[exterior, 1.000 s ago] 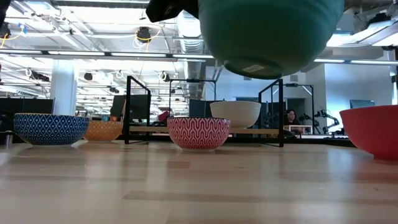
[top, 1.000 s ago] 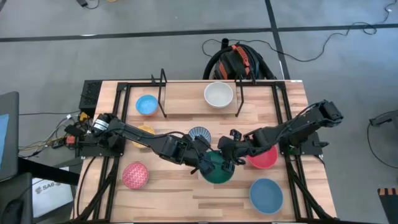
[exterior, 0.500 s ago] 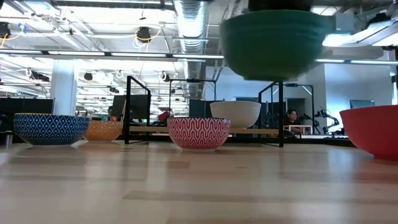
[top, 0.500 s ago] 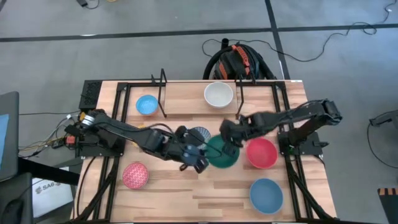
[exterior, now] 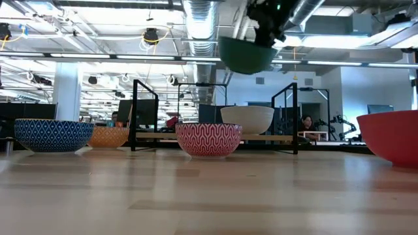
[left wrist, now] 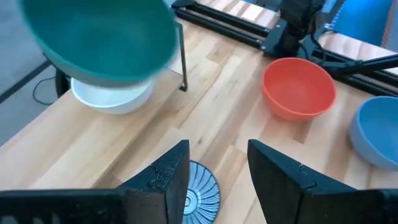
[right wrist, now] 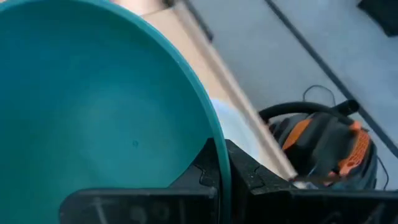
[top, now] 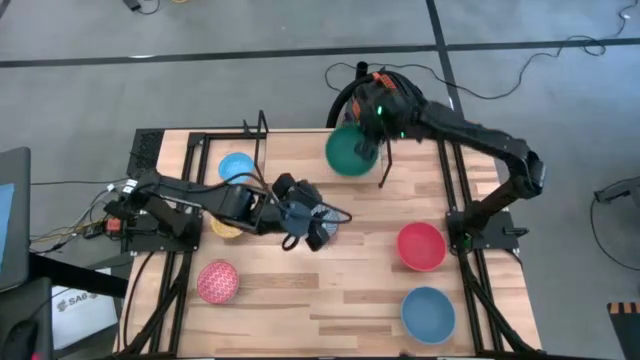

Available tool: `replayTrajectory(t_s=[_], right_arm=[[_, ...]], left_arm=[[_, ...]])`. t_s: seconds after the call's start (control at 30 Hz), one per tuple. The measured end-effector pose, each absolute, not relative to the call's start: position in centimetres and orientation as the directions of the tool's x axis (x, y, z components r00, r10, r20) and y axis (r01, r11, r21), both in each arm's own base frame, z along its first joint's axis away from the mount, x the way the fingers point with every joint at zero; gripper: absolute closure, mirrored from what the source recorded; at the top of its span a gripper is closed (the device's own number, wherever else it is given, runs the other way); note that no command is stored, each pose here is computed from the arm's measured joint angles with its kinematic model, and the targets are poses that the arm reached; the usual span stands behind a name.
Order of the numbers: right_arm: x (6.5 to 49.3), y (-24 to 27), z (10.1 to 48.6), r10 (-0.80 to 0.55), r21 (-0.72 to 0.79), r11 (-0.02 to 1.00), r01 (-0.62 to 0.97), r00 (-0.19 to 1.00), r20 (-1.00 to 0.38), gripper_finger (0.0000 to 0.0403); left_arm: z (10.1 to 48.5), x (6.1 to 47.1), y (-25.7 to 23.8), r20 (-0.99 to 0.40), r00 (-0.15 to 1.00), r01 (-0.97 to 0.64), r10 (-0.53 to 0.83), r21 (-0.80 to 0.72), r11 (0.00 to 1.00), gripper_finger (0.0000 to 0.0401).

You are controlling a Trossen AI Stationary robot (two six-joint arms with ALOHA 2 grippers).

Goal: Place and stack bowls onto a shelf
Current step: Stack the big green bowl on the big gray bowl on the shelf

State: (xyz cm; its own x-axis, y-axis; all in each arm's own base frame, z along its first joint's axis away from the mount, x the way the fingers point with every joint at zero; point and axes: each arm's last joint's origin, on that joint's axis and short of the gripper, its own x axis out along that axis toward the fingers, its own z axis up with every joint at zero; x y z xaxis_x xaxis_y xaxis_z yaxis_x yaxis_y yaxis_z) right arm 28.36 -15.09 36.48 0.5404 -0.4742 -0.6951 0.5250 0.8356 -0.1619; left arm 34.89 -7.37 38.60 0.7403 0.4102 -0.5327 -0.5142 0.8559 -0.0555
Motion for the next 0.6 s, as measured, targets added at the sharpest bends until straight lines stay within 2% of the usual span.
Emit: replayTrajectory(t_s=[0.13, 0.23, 0.3, 0.6], right_arm=[[28.3, -19.8, 34.3, -0.461, -0.133, 0.826, 0.548, 0.519, -0.720, 0.0379], [28.6, -22.3, 31.9, -0.411, -0.121, 0.830, 0.545, 0.450, -0.793, 0.0379], [28.8, -23.3, 30.7, -0.379, -0.116, 0.836, 0.537, 0.410, -0.830, 0.0379], [28.5, -26.1, 27.3, -0.213, 0.002, 0.874, 0.485, 0.386, -0.898, 0.0379]], left_arm=[[38.6, 35.3, -5.2, -0.550, 0.725, -0.523, 0.414, -0.049, 0.851, 0.0256], [38.5, 35.6, -3.3, -0.568, 0.715, -0.534, 0.406, -0.071, 0.842, 0.0256], [38.5, 35.8, -2.3, -0.579, 0.712, -0.539, 0.398, -0.087, 0.838, 0.0256], [38.4, 35.9, -0.3, -0.583, 0.692, -0.581, 0.426, -0.100, 0.808, 0.0256]])
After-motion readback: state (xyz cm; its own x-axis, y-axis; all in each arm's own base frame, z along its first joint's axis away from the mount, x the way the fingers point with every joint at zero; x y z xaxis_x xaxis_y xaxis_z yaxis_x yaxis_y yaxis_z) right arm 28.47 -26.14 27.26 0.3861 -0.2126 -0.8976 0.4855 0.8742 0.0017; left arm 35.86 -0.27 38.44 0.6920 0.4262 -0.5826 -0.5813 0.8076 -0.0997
